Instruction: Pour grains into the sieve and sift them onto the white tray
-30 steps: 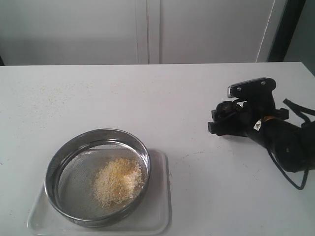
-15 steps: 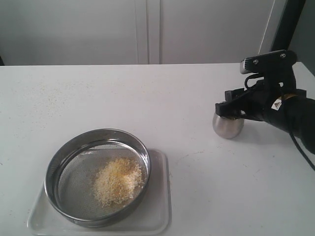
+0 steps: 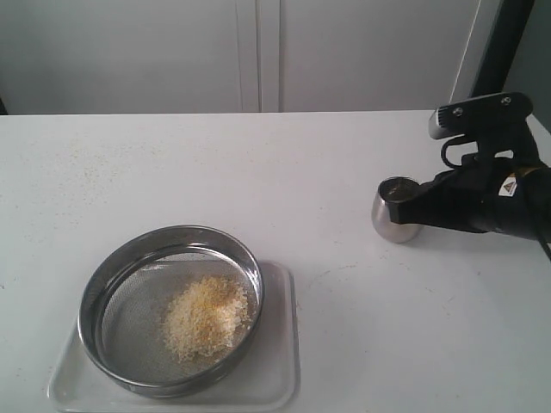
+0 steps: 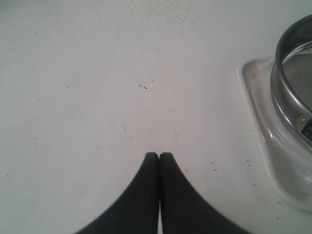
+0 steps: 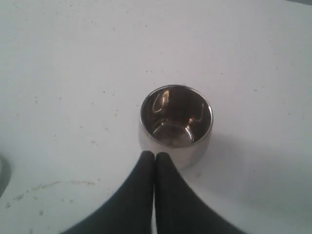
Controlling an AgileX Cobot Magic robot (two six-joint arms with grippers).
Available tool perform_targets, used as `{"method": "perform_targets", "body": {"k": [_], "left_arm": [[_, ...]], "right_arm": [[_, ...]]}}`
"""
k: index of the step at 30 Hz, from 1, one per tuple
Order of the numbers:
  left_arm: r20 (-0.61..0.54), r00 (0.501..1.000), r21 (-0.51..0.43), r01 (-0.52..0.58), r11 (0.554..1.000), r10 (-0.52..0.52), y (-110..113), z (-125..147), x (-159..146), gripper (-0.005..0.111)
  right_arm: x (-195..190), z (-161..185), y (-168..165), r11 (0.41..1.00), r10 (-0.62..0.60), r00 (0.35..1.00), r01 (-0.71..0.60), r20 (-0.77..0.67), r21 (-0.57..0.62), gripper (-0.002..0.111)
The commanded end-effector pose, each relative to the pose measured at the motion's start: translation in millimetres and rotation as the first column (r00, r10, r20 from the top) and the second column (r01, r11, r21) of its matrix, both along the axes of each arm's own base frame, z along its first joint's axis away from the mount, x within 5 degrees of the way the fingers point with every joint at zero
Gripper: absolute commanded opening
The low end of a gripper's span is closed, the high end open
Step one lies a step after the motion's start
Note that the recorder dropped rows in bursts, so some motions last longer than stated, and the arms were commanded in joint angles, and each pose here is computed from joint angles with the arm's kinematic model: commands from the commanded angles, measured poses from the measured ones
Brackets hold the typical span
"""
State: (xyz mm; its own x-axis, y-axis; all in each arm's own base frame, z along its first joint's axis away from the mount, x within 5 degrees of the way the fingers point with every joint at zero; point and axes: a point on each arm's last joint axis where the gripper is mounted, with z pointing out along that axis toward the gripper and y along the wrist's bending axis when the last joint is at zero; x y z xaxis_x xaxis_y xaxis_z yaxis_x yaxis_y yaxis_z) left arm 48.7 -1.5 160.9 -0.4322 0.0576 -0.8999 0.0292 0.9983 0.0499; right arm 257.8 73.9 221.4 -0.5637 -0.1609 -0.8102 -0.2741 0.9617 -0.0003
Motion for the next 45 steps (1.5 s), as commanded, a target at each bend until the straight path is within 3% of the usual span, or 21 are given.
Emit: {"method": "perform_targets", "body": {"k": [1, 9, 15, 18, 20, 22, 25, 28, 33, 38, 45], "left_arm": [[-0.01, 1.0, -0.001, 0.006, 1.0, -0.006, 0, -3, -1, 0.0], [-0.01, 1.0, -0.001, 0.006, 1.0, -0.006, 0, -3, -1, 0.0], [-0.01, 1.0, -0.001, 0.006, 1.0, -0.006, 0, -3, -1, 0.0], [-0.01, 1.0, -0.001, 0.006, 1.0, -0.006, 0, -3, -1, 0.0], [-0.01, 1.0, -0.001, 0.006, 1.0, -0.006, 0, -3, -1, 0.0], [-0.01, 1.0, -0.001, 0.006, 1.0, -0.006, 0, -3, -1, 0.0], [-0.01, 1.0, -0.001, 0.006, 1.0, -0.006, 0, -3, -1, 0.0], [-0.01, 1.0, -0.001, 0.006, 1.0, -0.006, 0, -3, -1, 0.0], [-0.01, 1.0, -0.001, 0.006, 1.0, -0.006, 0, -3, -1, 0.0], [-0.01, 1.0, -0.001, 0.006, 1.0, -0.006, 0, -3, -1, 0.0], [0.021, 1.0, 0.008, 0.003, 1.0, -0.003, 0, 0, 1, 0.0]], "right_arm": [[-10, 4, 3, 0.999, 0.034, 0.998, -0.034, -0.053, -0.016, 0.0], [-32, -1, 34, 0.975, 0.199, 0.961, -0.214, -0.19, -0.06, 0.0], [-46, 20, 62, 0.912, 0.364, 0.86, -0.407, -0.357, -0.052, 0.0], [-44, 29, 68, 0.905, 0.384, 0.828, -0.426, -0.41, -0.013, 0.0], [-41, 34, 70, 0.887, 0.411, 0.82, -0.46, -0.398, -0.032, 0.0], [-35, 37, 66, 0.863, 0.412, 0.837, -0.485, -0.36, -0.14, 0.0], [-22, 37, 45, 0.885, 0.337, 0.877, -0.419, -0.341, -0.203, 0.0], [-11, 44, 5, 0.958, 0.159, 0.929, -0.227, -0.334, -0.173, 0.0], [-19, 69, -28, 0.99, 0.015, 0.97, -0.048, -0.242, -0.134, 0.0], [-36, 74, -33, 0.994, -0.008, 0.982, -0.013, -0.187, -0.107, 0.0], [-71, 85, -39, 0.997, -0.014, 1.0, 0.014, 0.002, -0.072, 0.0]]}}
